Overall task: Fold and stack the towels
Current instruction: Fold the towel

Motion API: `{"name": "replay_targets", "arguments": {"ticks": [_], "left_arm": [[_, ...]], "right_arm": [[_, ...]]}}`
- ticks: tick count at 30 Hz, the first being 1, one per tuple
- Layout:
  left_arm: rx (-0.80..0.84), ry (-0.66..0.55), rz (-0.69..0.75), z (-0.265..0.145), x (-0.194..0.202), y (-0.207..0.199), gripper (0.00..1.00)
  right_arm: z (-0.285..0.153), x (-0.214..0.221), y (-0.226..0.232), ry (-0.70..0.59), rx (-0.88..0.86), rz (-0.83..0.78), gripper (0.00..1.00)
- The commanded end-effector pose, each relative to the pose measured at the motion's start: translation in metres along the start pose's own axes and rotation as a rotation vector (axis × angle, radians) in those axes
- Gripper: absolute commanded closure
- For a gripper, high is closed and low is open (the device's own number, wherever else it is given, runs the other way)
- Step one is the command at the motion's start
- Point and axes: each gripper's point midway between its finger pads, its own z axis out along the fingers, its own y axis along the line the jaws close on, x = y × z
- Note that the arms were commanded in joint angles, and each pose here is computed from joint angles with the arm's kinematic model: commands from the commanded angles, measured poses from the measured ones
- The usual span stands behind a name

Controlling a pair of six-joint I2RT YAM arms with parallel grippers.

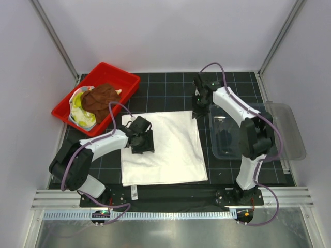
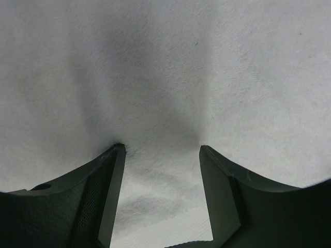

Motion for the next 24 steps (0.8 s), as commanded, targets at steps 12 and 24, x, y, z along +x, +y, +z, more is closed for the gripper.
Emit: {"name": "replay_targets", "arguments": {"ticks": [12,24], "left_arm": [[-0.153,-0.048,-0.022,0.002,-0.005,0.045,0.35],[-0.027,-0.101,0.020,-0.023,-0.022,0.015,0.35]], "right_arm": [[-0.023,0.110,0.000,-0.050,0.077,0.099,0.73],[0.003,0.135,0.011,-0.056,0.007,0.196,0.70]]}}
